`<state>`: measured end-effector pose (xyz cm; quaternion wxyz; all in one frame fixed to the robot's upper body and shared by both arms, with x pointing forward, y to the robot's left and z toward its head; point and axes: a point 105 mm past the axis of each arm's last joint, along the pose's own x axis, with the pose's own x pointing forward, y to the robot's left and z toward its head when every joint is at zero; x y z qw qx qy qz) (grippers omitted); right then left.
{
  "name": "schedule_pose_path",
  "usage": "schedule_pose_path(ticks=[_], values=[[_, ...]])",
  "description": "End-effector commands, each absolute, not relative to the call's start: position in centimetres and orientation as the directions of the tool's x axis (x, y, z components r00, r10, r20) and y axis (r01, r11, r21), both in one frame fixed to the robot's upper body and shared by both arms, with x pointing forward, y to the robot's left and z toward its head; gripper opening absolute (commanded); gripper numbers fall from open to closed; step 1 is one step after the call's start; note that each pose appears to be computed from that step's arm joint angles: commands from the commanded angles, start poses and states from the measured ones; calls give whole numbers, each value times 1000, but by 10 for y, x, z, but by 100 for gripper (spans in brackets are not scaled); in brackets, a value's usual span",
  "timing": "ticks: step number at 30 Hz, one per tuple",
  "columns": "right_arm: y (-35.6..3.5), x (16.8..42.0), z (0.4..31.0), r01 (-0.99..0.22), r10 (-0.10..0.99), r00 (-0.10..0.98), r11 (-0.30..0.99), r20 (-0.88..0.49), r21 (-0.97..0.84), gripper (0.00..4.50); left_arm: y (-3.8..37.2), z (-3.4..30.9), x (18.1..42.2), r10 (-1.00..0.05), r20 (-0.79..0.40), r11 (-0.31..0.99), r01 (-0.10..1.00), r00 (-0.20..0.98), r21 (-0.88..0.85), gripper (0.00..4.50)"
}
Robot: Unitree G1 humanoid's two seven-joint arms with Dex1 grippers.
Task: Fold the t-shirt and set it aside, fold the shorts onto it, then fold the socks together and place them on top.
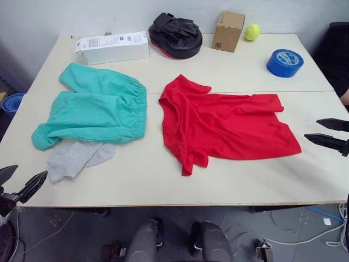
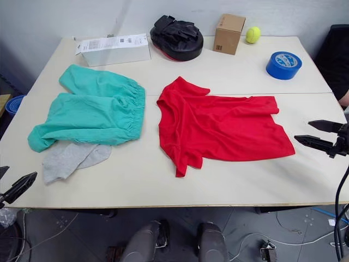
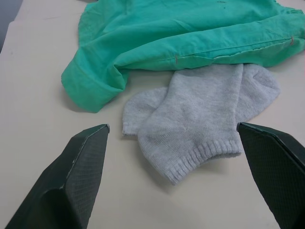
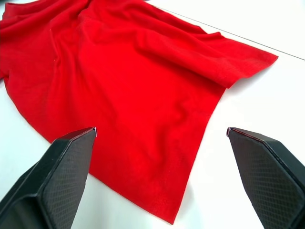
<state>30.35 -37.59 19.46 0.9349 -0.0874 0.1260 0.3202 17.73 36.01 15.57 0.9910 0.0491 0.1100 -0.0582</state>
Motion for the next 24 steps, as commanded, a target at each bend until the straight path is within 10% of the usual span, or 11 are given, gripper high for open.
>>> schedule_pose_path(ticks=[1,24], values=[[-383,299,220,-598,556,794,788,-246,-149,445,362,164,177,-96,-200,987,119,975,110,450],[-380,296,226,-596,546,799,775,-252,-210,445,353,164,193,-148,-204,978,174,968,115,450]])
